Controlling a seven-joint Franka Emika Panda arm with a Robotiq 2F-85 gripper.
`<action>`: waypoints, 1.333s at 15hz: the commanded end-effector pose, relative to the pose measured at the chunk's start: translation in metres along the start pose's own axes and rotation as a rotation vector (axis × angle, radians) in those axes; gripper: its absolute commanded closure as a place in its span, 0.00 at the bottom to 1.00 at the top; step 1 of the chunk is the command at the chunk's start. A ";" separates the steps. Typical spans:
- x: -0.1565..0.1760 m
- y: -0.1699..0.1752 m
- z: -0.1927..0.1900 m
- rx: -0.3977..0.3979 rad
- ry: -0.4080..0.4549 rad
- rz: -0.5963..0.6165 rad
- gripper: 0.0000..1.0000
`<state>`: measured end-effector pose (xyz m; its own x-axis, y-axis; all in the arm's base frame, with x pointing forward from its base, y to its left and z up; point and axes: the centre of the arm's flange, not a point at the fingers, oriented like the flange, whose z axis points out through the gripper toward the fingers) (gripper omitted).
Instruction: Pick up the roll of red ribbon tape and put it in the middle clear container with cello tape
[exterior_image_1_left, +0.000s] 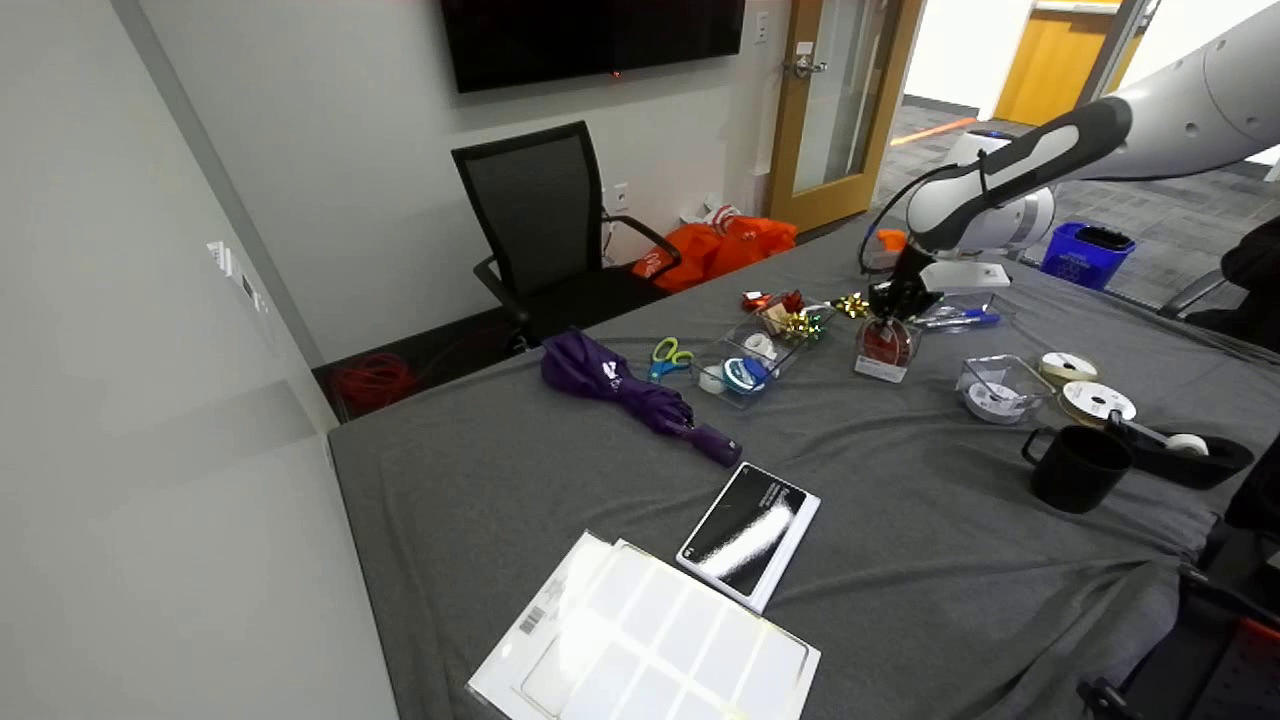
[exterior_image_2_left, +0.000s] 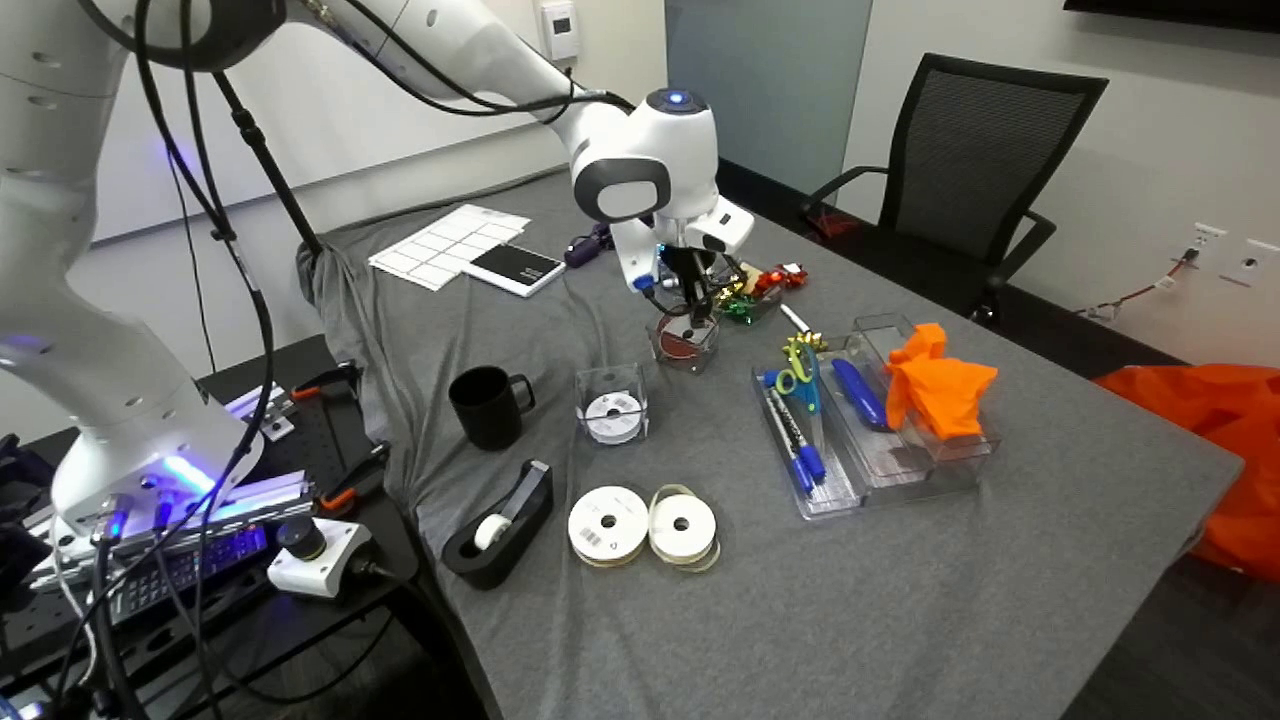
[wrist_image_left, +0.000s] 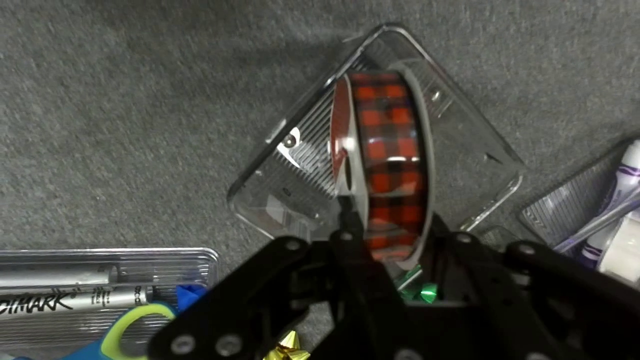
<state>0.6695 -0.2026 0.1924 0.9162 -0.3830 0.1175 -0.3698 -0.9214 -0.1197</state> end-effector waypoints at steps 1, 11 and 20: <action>-0.010 0.000 -0.023 -0.003 -0.016 0.042 0.93; -0.018 -0.008 -0.085 0.049 -0.007 0.075 0.93; 0.008 -0.067 -0.119 0.247 0.046 0.240 0.93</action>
<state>0.6695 -0.1700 0.3086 0.8333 -0.5400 0.1181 -0.4871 -0.8183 -0.3052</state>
